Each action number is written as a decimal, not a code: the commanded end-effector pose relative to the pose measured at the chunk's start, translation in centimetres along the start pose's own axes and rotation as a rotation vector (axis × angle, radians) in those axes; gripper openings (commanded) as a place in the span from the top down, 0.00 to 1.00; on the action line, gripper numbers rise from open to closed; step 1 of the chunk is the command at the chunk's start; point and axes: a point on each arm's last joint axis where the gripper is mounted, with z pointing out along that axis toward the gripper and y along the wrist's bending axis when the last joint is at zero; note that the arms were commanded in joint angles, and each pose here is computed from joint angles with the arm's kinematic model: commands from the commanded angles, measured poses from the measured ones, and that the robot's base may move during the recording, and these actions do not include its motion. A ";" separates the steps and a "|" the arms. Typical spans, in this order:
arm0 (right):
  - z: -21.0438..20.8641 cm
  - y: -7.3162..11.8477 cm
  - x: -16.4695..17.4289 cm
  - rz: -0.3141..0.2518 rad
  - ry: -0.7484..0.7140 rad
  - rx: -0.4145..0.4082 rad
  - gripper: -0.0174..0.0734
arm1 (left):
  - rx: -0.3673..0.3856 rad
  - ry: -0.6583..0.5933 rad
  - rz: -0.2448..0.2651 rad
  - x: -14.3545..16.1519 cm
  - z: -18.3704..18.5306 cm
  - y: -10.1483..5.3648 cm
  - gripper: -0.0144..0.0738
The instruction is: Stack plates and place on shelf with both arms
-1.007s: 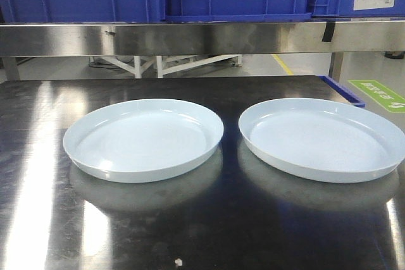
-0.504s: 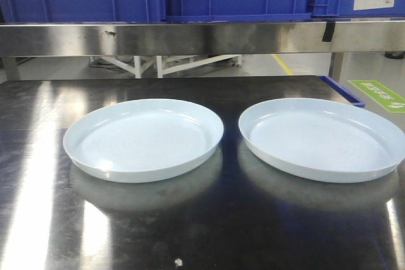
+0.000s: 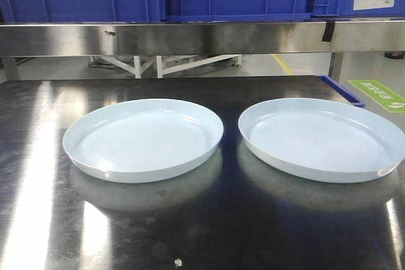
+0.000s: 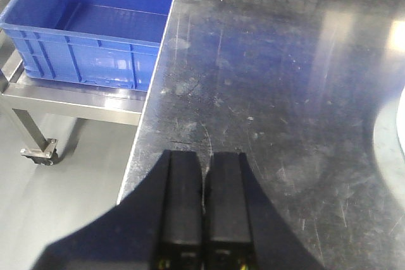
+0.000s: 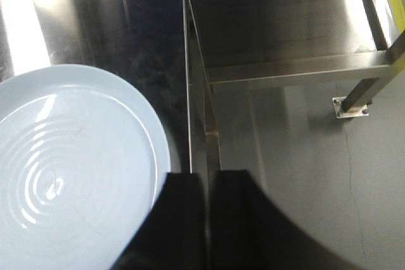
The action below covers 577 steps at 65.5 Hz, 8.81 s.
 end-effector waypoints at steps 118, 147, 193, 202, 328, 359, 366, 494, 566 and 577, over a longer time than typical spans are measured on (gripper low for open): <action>6.9 2.4 -3.9 0.012 0.151 -0.037 0.26 | 0.035 -0.099 -0.008 -1.5 -0.3 -0.4 0.74; 8.6 3.5 -2.8 -0.018 0.245 -0.045 0.26 | 0.035 -0.099 -0.008 -1.5 -0.3 -0.4 0.74; 9.2 2.9 -2.6 -0.033 0.262 -0.024 0.26 | 0.035 -0.099 -0.008 -1.5 -0.3 -0.4 0.74; 9.2 2.9 -2.6 -0.033 0.262 -0.021 0.26 | 0.035 -0.099 -0.008 -1.5 -0.3 -0.4 0.74; 3.2 18.9 -7.8 -0.321 -0.016 -0.395 0.78 | 0.035 -0.099 -0.008 -1.5 -0.3 -0.4 0.74; 6.3 22.7 -5.9 -0.376 0.064 -0.428 0.78 | 0.035 -0.099 -0.008 -1.5 -0.3 -0.4 0.74; 6.4 22.6 -5.8 -0.378 0.071 -0.426 0.77 | 0.035 -0.099 -0.008 -1.5 -0.3 -0.4 0.74; 4.0 22.3 -7.5 -0.403 -0.054 -0.439 0.78 | 0.035 -0.099 -0.008 -1.5 -0.3 -0.4 0.74; -10.2 5.5 -2.6 -0.227 -0.416 -0.277 0.78 | 0.035 -0.099 -0.008 -1.5 -0.3 -0.4 0.74; -11.1 4.1 -0.8 -0.208 -0.444 -0.255 0.78 | 0.035 -0.099 -0.008 -1.5 -0.3 -0.4 0.74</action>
